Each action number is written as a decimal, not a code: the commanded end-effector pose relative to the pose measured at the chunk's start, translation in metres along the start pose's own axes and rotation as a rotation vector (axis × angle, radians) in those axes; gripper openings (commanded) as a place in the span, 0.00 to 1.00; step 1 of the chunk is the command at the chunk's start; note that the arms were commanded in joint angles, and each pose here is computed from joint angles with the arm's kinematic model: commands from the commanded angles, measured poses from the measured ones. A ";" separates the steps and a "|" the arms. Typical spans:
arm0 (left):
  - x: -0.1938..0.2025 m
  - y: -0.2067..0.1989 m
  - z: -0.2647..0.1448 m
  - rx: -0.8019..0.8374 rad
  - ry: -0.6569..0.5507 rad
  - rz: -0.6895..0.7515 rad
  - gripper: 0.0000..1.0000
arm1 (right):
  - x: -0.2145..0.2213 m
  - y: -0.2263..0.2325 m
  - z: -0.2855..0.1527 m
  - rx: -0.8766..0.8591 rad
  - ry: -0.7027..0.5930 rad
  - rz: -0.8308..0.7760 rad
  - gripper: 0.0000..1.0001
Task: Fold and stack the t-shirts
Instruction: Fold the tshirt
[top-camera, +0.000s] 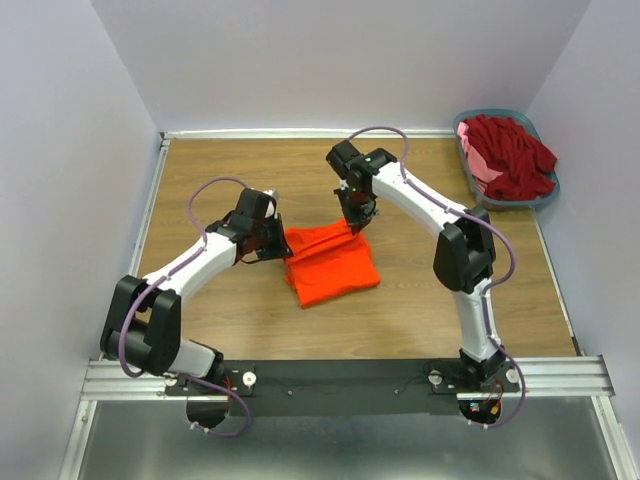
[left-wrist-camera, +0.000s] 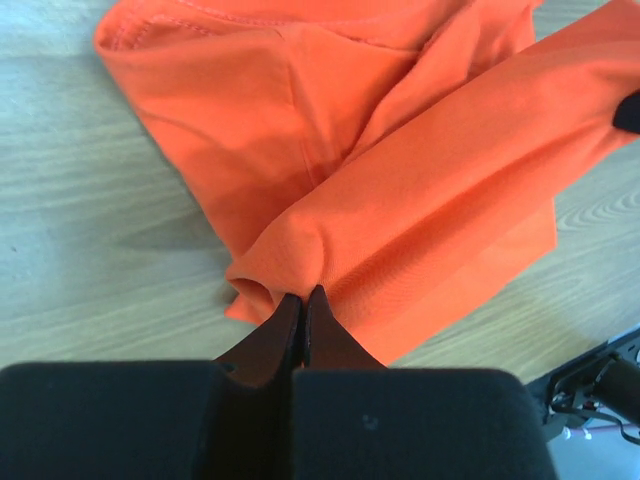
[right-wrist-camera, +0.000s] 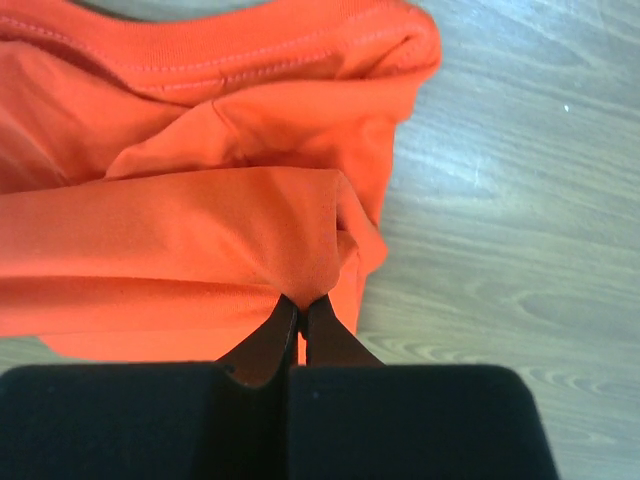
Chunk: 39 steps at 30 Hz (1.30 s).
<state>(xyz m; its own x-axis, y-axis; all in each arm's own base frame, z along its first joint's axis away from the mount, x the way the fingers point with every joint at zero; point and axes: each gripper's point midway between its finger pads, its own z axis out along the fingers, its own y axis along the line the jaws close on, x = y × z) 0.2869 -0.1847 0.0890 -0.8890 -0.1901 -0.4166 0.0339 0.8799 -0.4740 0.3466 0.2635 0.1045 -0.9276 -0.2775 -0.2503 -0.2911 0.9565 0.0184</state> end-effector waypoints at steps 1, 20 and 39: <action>0.009 0.031 0.005 -0.083 0.040 0.003 0.00 | -0.017 -0.031 0.012 0.084 -0.026 0.005 0.01; -0.033 0.036 0.022 -0.138 -0.048 0.011 0.17 | -0.021 -0.060 0.036 0.127 -0.049 0.157 0.14; -0.034 -0.042 -0.042 0.139 -0.307 0.240 0.66 | -0.010 -0.010 -0.047 -0.312 -0.373 0.042 0.54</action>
<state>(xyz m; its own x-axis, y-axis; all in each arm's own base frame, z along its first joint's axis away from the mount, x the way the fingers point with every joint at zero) 0.3179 -0.1733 0.1828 -0.6359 -0.2226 -0.7390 0.2076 0.8729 -0.4416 0.3657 0.2178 0.1795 -0.7983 -0.0331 -0.6014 -0.1856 0.9634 0.1933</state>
